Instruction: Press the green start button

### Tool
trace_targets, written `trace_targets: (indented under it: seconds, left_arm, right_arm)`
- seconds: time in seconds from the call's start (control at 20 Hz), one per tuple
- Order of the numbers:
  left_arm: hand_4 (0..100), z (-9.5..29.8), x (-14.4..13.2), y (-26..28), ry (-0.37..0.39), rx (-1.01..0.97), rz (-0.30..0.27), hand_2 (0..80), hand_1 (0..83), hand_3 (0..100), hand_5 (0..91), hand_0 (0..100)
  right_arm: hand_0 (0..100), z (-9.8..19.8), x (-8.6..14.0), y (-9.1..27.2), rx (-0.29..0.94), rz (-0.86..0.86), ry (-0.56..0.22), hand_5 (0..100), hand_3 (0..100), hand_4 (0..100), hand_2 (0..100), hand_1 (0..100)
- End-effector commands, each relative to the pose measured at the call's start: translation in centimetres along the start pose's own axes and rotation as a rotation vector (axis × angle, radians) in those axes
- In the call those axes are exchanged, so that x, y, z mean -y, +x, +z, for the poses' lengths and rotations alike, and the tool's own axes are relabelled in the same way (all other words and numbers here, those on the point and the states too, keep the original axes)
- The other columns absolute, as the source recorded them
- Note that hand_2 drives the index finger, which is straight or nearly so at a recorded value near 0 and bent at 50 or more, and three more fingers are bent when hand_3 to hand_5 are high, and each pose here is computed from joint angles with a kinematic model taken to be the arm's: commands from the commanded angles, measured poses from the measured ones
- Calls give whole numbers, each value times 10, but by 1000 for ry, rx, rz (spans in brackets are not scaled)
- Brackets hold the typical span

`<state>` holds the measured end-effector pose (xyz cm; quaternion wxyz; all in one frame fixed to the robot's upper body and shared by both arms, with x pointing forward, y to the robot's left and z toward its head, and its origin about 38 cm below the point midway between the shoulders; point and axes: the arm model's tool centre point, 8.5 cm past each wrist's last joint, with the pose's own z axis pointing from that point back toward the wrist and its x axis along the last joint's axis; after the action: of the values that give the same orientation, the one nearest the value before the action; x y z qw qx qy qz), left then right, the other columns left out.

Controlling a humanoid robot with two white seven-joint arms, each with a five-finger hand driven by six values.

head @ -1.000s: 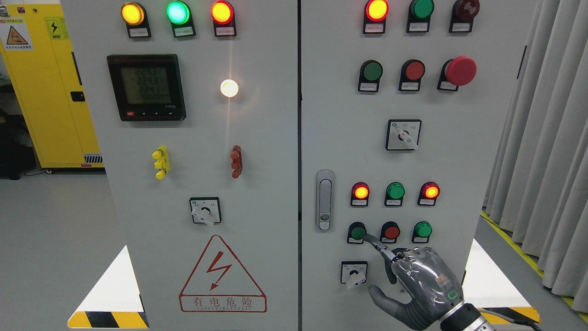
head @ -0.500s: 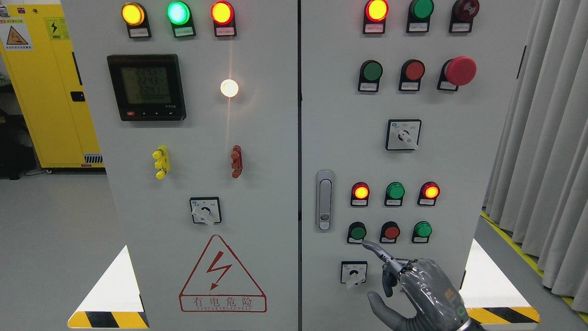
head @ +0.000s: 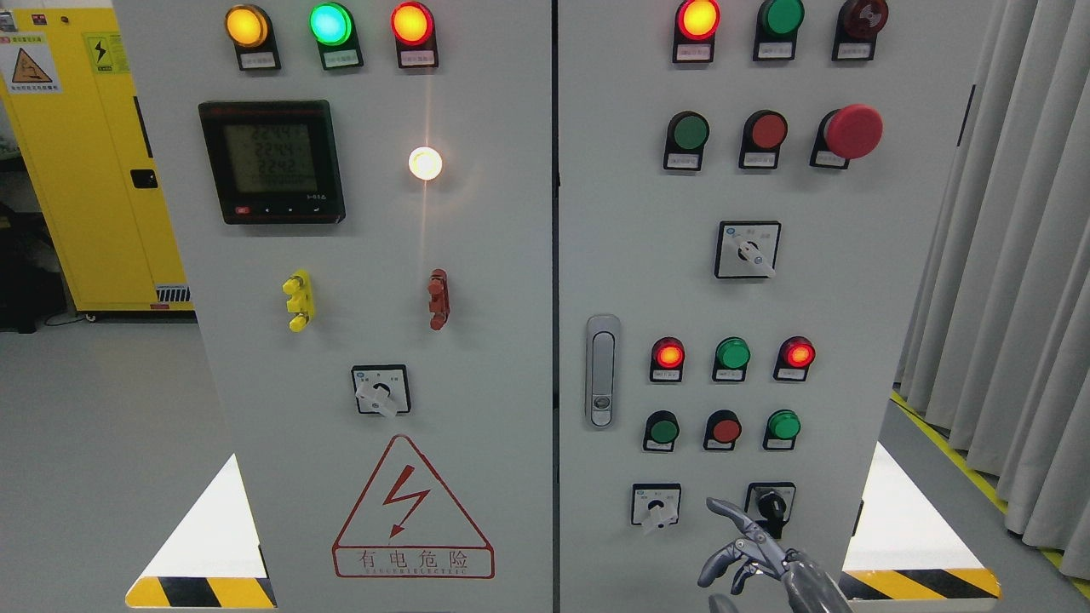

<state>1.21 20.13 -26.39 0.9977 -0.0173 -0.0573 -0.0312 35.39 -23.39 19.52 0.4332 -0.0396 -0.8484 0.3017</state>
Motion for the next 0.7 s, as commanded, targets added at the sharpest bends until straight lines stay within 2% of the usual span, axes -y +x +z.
trace_targets:
  seconds: [0.0,0.25,0.65]
  left_arm:
    - [0,-2,0,26,-1,52,-3,0,556,0,0,120]
    - [0,-2,0,26,-1,52,-3,0,556,0,0,120]
    - [0,-2,0,26,-1,54,-3,0,556,0,0,120]
  right_arm:
    - [371,1,1,11,37,-86,-19,0,0,0,0,467]
    - [326,1,1,12,41,-85,-17,0,0,0,0,472]
    - [325,1,0,12,42,-88,-14,0,4,30,0,485]
